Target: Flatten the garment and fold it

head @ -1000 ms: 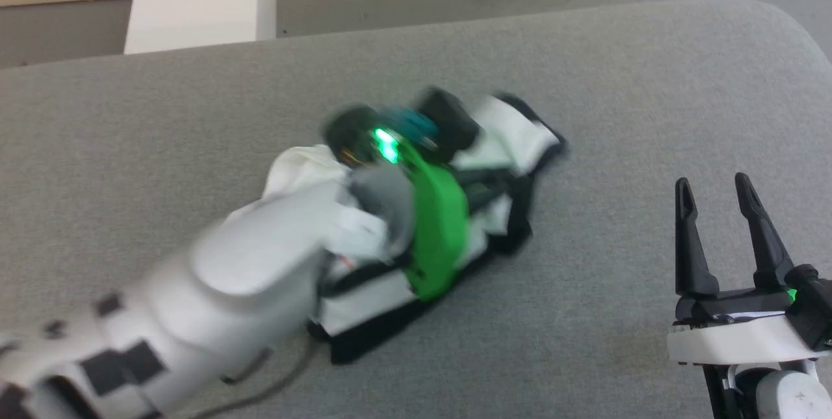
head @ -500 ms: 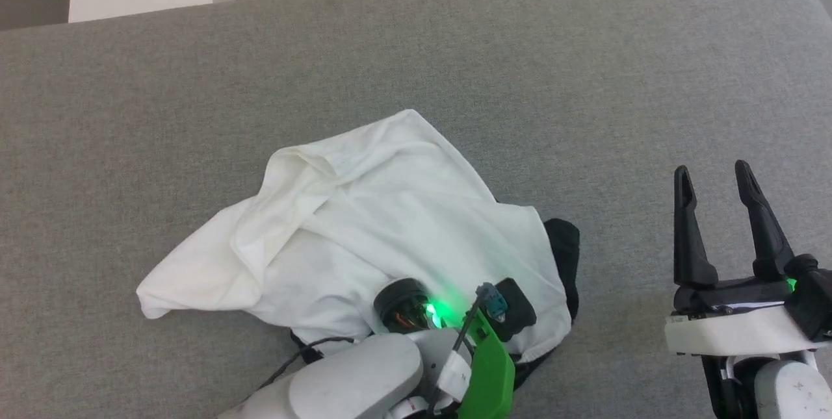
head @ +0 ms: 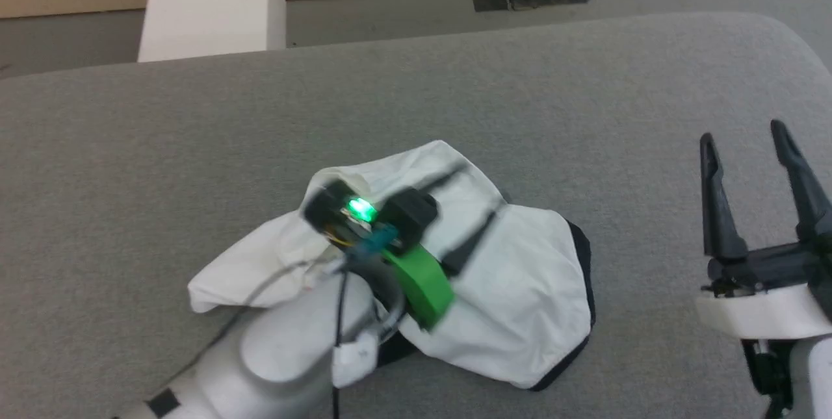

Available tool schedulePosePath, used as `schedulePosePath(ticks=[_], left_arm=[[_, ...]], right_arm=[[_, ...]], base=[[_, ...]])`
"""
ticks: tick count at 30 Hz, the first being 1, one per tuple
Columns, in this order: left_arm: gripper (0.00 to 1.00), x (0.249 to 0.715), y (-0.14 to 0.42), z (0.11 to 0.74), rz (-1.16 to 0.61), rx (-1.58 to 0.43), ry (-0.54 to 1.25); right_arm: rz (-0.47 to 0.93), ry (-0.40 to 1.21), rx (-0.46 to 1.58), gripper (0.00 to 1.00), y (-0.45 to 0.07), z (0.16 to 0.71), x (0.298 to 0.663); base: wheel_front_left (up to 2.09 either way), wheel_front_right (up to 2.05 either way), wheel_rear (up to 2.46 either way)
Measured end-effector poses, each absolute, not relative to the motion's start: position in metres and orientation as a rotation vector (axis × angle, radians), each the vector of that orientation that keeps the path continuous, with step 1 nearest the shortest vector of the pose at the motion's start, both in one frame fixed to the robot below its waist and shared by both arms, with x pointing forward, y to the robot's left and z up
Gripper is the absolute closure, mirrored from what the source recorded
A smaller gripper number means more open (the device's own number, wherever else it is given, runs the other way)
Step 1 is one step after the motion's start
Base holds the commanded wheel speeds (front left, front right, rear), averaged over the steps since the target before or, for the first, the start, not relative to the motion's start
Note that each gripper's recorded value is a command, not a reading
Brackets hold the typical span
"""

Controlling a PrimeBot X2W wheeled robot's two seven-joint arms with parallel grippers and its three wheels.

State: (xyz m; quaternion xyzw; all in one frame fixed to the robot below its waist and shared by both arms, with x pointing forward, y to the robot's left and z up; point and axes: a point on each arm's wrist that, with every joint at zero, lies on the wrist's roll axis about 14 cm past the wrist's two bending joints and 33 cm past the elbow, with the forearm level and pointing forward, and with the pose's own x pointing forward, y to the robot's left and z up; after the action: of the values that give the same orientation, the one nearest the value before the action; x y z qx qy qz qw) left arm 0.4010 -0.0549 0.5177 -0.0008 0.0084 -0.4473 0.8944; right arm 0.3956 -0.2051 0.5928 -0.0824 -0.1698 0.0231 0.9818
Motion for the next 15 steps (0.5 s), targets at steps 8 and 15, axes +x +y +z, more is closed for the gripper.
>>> schedulePosePath(ticks=[8,15], left_arm=[[0.0,0.445,0.094,0.609,-0.275,0.048,-0.314],[0.0,0.422,0.186,0.585,0.05,0.062,-0.271]], right_arm=[[0.278,-0.448,-0.306,0.0,-0.172,0.633,0.422],[0.494,-0.274,-0.372,0.0,-0.139,0.606,0.463]], base=[[0.0,0.0,0.0],[0.0,0.0,0.0]])
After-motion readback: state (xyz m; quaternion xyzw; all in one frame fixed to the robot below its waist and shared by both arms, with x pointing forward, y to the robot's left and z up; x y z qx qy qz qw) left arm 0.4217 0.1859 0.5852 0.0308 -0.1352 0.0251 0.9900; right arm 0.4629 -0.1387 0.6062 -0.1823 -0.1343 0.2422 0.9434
